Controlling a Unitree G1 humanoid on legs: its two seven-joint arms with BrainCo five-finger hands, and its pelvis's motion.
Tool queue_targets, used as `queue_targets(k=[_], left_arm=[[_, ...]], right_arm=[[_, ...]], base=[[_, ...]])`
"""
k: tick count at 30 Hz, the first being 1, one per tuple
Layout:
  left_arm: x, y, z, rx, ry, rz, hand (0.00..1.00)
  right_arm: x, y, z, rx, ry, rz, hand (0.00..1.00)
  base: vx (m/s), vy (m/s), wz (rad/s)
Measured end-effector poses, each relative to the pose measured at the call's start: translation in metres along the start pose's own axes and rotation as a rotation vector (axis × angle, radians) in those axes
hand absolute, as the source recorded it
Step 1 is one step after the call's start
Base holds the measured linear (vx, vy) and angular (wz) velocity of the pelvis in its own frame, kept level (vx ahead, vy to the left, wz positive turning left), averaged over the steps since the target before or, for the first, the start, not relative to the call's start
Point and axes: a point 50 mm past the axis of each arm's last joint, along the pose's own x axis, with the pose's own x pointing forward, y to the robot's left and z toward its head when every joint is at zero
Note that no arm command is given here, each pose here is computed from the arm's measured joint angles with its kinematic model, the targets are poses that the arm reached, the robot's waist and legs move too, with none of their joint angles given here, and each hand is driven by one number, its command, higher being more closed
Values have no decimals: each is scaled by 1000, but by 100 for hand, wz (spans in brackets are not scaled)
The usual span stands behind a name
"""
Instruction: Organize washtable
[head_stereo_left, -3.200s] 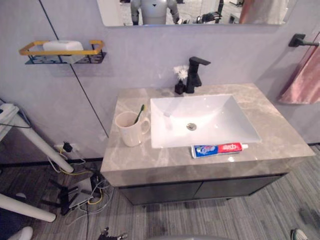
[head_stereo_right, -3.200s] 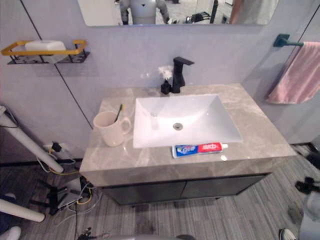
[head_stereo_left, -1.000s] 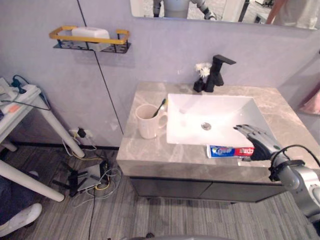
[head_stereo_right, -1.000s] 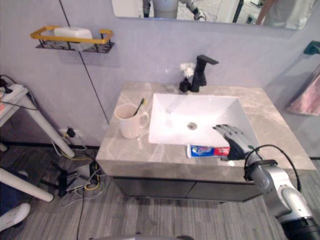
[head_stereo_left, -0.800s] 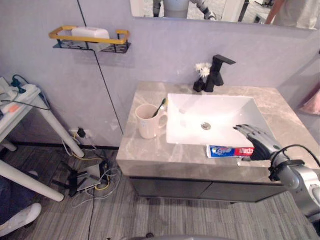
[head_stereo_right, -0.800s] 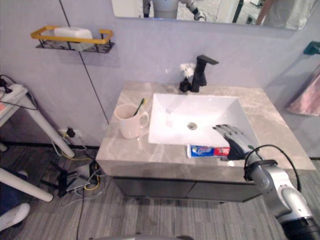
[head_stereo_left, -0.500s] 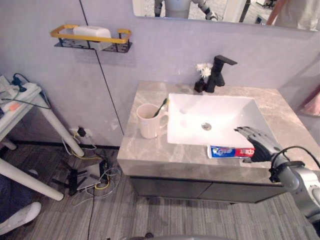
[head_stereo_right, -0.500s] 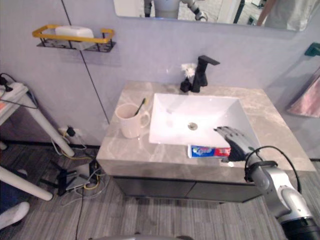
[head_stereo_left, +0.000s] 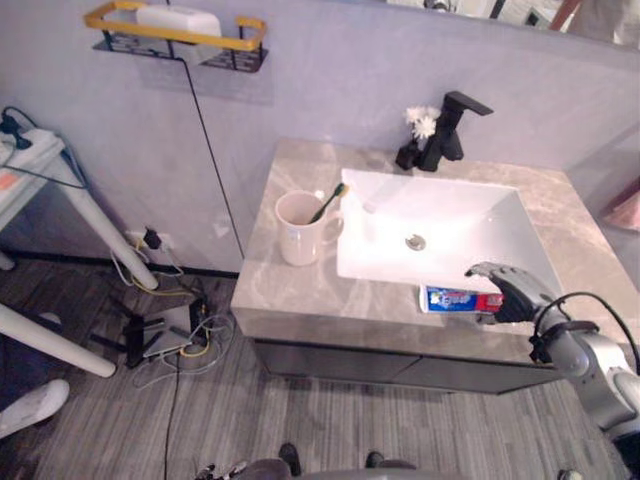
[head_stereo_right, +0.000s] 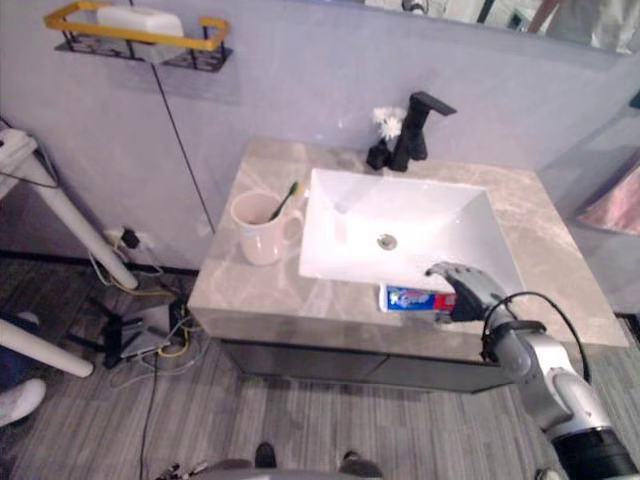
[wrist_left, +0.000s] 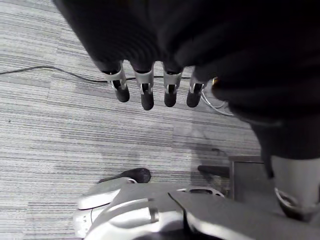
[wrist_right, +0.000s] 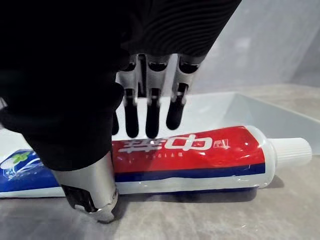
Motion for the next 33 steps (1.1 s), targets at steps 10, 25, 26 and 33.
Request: queue_targets(k=[10,25,26,33], left_arm=[[1,-1,5,-17,-11,0,0],[2,-4,7,-8,-21,-9,0],[2,-4,7,-9,-21,-9,0],[1,-9,6,-16,-17,-20,0]], right_arm=[[8,-2,7,51,-28,-22,100],[9,3,15,135,-59,-53,100],[10,4,16,139,-59,-55,100],[11,0,30,280,-89,-171,100]], base=[[-10,-5,3],[0,0,0],[0,0,0],[4,-1,2]])
